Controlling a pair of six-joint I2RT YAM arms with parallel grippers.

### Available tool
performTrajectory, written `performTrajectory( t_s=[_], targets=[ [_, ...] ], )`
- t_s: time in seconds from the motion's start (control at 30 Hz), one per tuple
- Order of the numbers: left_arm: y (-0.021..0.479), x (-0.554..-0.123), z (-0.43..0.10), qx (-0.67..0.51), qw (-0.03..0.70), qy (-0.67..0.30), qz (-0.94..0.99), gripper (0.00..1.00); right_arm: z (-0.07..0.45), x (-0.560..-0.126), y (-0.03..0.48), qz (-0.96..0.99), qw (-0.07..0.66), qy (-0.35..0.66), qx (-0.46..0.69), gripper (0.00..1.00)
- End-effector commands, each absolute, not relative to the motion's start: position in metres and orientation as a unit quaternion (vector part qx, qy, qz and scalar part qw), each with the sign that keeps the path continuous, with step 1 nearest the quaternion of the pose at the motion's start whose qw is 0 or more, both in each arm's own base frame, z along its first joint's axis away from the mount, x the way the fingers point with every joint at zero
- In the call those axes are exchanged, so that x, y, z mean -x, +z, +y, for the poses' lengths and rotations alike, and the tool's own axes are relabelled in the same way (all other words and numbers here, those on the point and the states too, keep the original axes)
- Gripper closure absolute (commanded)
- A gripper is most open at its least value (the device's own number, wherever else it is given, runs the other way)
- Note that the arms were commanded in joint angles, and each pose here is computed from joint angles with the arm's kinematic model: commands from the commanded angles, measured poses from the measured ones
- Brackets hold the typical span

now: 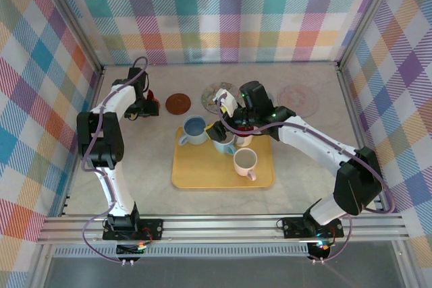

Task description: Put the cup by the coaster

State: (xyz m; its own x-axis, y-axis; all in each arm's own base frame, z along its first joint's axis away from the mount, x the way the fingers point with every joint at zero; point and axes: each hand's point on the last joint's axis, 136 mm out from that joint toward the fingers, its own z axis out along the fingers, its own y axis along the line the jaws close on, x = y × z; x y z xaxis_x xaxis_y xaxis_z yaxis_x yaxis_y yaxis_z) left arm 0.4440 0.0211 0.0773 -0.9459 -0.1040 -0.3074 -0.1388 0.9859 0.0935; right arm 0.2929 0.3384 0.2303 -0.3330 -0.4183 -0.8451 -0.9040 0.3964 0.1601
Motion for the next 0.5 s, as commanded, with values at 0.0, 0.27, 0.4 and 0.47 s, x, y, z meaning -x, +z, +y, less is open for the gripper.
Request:
performTrajectory(
  t_s=[0.0,0.27,0.4,0.47],
  targets=[
    [0.122,-0.445,0.031,0.076,0.191,0.066,0.976,0.15,0.341,-0.288,0.248,0.730,0.390,0.330,0.454,0.01],
    [0.189,-0.437,0.007,0.070,0.263,-0.002,0.962,0.05,0.336,-0.282,0.253,0.728,0.394,0.326,0.456,0.01],
    [0.230,-0.425,-0.010,0.049,0.307,-0.052,0.949,0.02,0.332,-0.278,0.257,0.724,0.403,0.326,0.455,0.01],
    [0.250,-0.417,-0.023,0.028,0.325,-0.085,0.941,0.00,0.331,-0.275,0.260,0.720,0.405,0.329,0.457,0.01]
  ],
)
